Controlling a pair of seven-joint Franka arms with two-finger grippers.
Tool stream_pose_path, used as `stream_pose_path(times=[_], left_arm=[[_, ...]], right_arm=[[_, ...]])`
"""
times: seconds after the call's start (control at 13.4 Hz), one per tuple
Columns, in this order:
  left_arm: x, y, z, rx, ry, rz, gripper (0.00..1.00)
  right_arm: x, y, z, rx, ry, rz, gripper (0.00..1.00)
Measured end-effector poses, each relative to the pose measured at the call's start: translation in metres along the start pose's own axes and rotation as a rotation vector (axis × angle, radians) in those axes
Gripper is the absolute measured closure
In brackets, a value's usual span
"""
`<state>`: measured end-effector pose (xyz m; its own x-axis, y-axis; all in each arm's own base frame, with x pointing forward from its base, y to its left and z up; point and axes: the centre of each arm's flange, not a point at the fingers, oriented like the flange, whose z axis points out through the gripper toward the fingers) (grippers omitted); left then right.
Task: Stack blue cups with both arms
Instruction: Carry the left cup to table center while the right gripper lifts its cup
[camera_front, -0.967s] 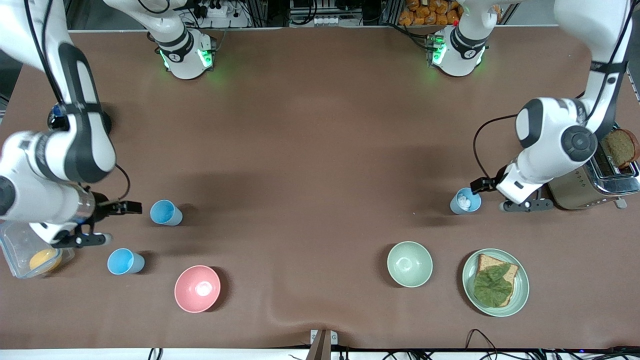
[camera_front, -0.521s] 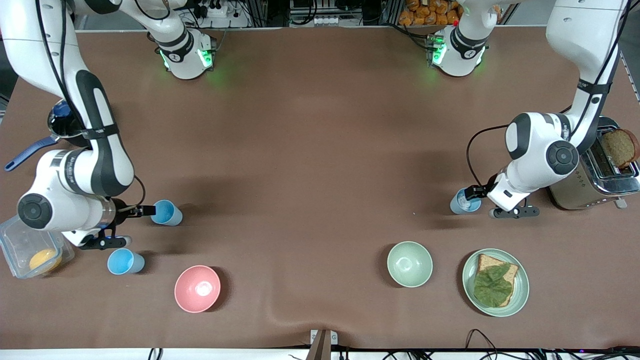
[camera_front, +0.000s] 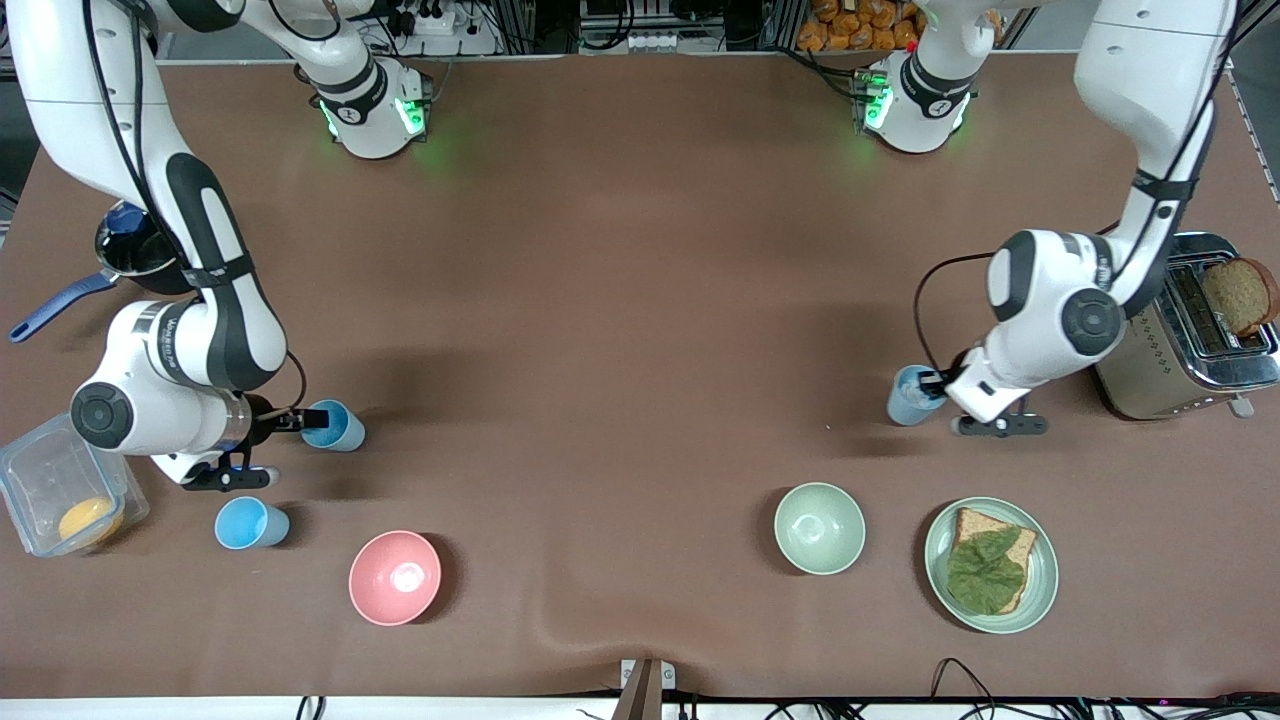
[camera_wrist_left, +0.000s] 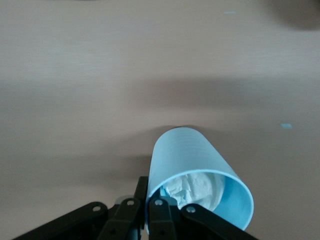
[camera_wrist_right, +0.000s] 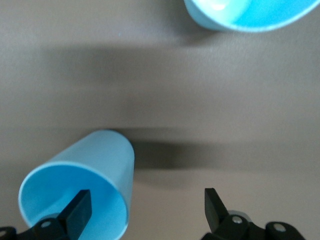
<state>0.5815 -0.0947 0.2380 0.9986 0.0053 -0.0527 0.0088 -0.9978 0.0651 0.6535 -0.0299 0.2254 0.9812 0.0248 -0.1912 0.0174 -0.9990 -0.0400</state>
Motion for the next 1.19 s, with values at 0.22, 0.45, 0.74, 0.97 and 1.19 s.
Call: stream_pose_path(times=[0.22,0.45,0.74,0.97,1.19], left_arm=[[-0.012,0.112,-0.013,-0.031,0.029,-0.058,0.96],[-0.039,0.235,-0.023,-0.061,0.044,-0.102,0.96],[-0.089,0.374,0.011,-0.092,-0.001,-0.191,0.96],[-0.126,0.435,0.050,-0.083,-0.030,-0.198,0.96],[-0.127,0.444,0.046,-0.088,-0.023,-0.198,0.81]], right_arm=[[0.002,0.000,0.009,0.002,0.002,0.004,0.22],[0.002,-0.003,0.010,0.007,0.008,0.004,0.59],[0.001,-0.008,-0.006,0.011,0.015,-0.006,0.96],[-0.006,-0.021,-0.056,0.016,0.043,-0.036,0.96],[-0.022,-0.061,-0.114,0.038,0.049,-0.098,0.96]])
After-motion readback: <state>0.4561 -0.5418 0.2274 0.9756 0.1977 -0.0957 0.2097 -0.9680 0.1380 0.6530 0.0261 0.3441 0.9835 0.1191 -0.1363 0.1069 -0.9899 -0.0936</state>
